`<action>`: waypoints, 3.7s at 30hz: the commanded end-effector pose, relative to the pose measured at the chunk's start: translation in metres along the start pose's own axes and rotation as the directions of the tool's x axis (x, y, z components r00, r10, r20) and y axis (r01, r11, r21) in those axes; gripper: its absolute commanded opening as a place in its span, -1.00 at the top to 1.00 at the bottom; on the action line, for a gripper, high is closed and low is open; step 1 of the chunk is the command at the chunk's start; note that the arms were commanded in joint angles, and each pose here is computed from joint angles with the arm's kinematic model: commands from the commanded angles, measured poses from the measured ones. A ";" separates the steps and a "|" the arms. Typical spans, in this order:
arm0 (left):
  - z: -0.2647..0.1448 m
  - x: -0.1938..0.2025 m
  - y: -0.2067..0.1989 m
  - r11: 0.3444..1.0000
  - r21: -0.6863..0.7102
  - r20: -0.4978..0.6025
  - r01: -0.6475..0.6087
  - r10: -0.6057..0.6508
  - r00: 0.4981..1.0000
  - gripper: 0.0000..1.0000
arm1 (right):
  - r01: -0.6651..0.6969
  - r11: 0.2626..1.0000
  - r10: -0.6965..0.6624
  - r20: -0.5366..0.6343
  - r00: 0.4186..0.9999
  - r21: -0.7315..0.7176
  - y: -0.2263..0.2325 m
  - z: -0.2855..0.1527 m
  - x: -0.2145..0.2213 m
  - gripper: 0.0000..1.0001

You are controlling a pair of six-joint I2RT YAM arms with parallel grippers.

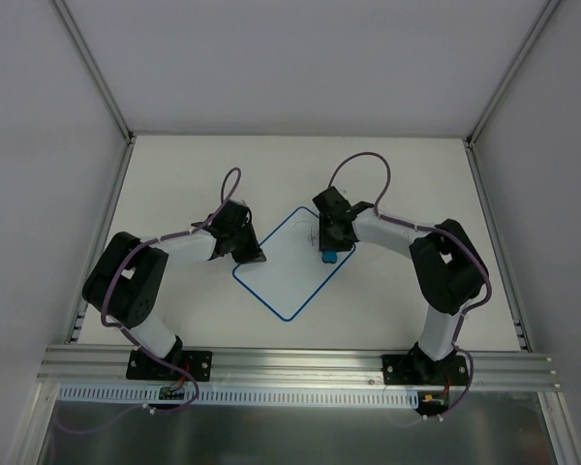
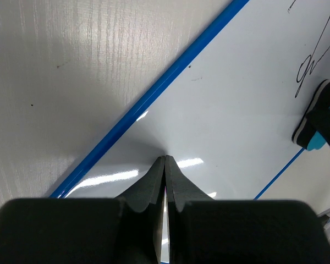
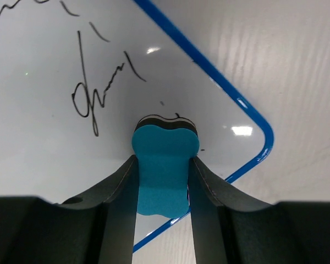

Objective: Erase the whiteboard

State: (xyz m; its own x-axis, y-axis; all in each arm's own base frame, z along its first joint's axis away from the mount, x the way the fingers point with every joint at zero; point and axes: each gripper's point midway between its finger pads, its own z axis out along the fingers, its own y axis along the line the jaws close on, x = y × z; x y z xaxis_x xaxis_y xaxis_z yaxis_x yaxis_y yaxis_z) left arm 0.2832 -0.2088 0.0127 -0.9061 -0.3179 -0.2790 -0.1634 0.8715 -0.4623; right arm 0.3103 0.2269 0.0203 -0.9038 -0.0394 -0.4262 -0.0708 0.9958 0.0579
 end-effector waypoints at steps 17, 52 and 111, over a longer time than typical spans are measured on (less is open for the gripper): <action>-0.012 0.060 0.083 0.964 -0.262 -0.172 -0.044 -0.002 0.985 1.00 | 0.344 0.929 -0.365 -0.186 0.912 -0.136 0.090 -0.003 0.094 1.00; -0.012 0.061 0.086 0.964 -0.262 -0.179 -0.045 -0.003 0.984 1.00 | 0.264 0.957 -0.285 -0.225 0.932 -0.119 0.108 0.032 0.006 1.00; -0.013 0.062 0.087 0.963 -0.263 -0.181 -0.052 0.003 0.984 1.00 | 0.111 0.990 -0.093 -0.187 0.978 0.087 -0.028 0.025 -0.024 1.00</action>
State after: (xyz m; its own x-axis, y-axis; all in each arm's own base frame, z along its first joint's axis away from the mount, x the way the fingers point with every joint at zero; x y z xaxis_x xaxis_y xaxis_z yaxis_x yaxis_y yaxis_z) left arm 0.2661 -0.1977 0.0128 -0.9123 -0.3047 -0.2736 -0.1584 0.8787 -0.4503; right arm 0.3581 0.2336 0.0226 -0.9441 -0.1509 -0.2930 -0.1628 0.9865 0.0164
